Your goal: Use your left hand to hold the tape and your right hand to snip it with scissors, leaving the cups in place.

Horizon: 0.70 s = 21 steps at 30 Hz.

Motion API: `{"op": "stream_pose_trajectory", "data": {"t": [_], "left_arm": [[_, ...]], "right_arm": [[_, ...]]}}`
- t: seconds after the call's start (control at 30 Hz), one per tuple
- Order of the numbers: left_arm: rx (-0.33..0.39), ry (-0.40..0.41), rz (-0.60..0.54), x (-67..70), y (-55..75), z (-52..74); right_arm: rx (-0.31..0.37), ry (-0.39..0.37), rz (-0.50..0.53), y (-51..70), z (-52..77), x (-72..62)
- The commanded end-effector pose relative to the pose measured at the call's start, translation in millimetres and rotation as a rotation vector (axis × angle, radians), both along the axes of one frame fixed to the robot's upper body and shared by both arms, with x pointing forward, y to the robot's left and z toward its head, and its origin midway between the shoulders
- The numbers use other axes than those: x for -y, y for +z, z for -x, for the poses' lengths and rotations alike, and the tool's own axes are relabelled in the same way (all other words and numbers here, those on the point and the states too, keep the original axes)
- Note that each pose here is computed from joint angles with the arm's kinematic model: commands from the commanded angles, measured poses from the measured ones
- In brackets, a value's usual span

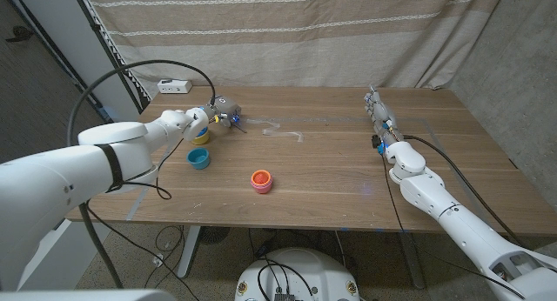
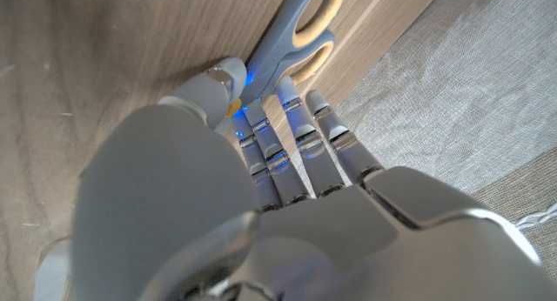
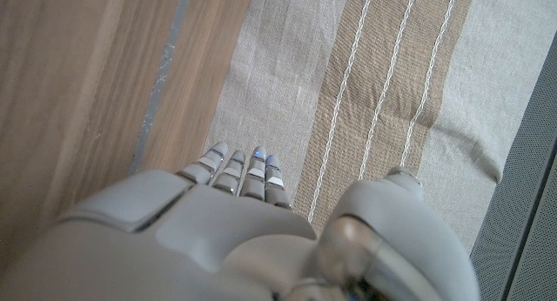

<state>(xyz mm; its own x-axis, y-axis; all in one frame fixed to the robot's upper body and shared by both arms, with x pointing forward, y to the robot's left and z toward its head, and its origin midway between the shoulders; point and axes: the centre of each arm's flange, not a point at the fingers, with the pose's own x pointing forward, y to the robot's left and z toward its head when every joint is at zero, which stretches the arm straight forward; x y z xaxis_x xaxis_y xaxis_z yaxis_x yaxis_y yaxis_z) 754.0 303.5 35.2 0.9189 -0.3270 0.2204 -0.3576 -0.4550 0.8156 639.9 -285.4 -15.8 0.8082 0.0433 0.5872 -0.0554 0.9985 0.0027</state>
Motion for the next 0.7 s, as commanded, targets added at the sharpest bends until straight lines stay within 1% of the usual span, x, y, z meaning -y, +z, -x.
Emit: {"op": "stream_pose_trajectory", "data": {"t": [0.03,0.2,0.43,0.7], "left_arm": [[0.005,-0.006,0.020,1.3,-4.8,0.0],[0.029,-0.030,0.052,0.6,-2.7,2.3],[0.055,-0.092,0.096,3.2,1.0,7.4],[0.092,-0.161,0.138,6.0,10.2,14.2]], "right_arm": [[0.007,-0.003,0.006,1.8,2.2,0.3],[0.008,-0.001,0.004,2.2,1.8,0.3],[0.011,0.001,0.007,3.2,1.4,0.6],[0.013,0.004,0.005,4.4,0.8,1.0]]}}
